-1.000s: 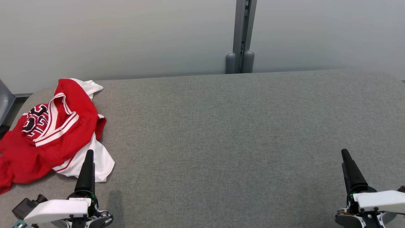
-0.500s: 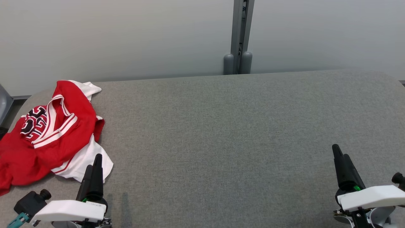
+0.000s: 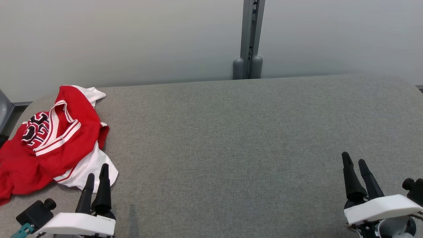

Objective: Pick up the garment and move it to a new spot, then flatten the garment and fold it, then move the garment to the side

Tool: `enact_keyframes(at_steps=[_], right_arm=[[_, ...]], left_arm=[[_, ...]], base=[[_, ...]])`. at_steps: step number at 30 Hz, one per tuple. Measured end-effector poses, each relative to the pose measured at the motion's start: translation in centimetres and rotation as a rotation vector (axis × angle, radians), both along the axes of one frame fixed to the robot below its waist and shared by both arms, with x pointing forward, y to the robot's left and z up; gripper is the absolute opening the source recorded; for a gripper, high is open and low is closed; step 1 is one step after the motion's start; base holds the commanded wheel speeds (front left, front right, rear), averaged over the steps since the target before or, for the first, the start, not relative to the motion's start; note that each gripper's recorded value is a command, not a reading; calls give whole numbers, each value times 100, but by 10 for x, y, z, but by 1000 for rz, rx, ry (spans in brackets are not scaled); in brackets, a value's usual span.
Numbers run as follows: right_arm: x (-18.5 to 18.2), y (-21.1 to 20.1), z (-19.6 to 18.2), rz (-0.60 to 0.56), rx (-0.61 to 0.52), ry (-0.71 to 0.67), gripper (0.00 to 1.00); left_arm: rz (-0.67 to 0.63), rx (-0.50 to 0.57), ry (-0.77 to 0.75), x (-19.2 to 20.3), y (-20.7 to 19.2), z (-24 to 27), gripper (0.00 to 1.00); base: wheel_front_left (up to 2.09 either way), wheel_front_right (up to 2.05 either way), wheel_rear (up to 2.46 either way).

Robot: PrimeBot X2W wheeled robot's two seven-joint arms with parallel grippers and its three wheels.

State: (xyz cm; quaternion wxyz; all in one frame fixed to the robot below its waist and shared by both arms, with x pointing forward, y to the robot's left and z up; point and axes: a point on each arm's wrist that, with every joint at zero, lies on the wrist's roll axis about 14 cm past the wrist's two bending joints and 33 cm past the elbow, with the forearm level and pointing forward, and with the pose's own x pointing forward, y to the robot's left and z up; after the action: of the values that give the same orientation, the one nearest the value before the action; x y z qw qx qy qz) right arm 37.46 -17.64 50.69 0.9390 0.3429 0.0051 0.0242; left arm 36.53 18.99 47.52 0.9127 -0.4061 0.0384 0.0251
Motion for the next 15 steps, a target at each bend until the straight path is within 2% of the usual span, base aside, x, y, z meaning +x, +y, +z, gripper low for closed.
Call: enact_keyframes(at_steps=[15], right_arm=[[-2,4,9,15,-222,-57,100]], left_arm=[[-42,267,-39,-1,-2,7,100]], base=[[0,0,0]])
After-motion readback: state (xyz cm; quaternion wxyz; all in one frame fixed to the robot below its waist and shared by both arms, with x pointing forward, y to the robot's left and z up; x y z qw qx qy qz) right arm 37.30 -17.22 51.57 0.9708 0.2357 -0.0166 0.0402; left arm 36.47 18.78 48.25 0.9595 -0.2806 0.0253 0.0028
